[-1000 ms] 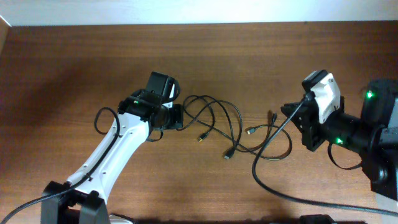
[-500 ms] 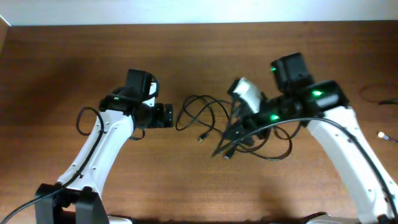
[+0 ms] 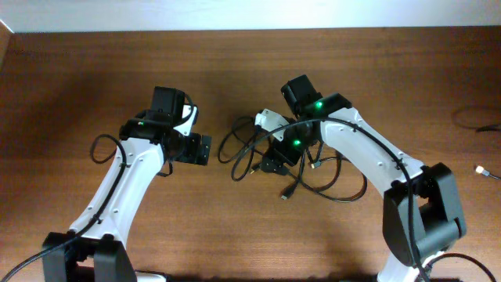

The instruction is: Untangle cables

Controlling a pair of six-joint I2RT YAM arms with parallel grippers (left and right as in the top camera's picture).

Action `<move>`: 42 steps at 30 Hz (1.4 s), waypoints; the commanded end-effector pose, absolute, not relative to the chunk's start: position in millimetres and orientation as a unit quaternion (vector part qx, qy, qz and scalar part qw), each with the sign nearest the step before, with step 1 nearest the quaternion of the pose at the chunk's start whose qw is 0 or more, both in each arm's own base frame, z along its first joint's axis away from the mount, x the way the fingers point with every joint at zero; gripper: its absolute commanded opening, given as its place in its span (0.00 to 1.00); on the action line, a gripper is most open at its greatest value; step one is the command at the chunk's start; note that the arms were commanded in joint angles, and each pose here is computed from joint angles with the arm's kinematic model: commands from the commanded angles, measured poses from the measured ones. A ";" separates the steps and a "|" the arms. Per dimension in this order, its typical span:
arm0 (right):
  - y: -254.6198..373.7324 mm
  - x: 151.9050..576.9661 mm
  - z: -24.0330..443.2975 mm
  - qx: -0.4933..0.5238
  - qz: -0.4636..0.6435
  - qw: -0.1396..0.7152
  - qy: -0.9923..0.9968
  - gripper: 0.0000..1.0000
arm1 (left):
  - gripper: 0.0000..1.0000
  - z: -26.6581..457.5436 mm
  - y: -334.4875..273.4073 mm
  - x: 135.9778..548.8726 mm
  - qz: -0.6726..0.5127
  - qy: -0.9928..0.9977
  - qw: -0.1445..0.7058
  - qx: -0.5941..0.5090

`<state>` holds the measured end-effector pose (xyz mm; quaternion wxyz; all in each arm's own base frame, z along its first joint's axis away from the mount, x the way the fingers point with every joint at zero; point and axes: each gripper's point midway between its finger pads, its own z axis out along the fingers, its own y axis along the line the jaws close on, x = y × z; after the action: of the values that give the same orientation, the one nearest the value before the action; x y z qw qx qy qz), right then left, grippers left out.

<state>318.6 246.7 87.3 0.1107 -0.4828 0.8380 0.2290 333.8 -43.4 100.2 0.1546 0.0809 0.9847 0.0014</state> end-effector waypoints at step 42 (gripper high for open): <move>44.9 320.4 362.1 -0.318 -0.280 0.215 0.880 0.04 | 0.99 98.6 -39.2 332.7 0.010 0.985 0.152 0.085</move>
<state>312.7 60.9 366.4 0.2382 -0.3333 0.8812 -0.2358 333.7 -42.1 99.9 0.1542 0.0802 0.9848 0.0048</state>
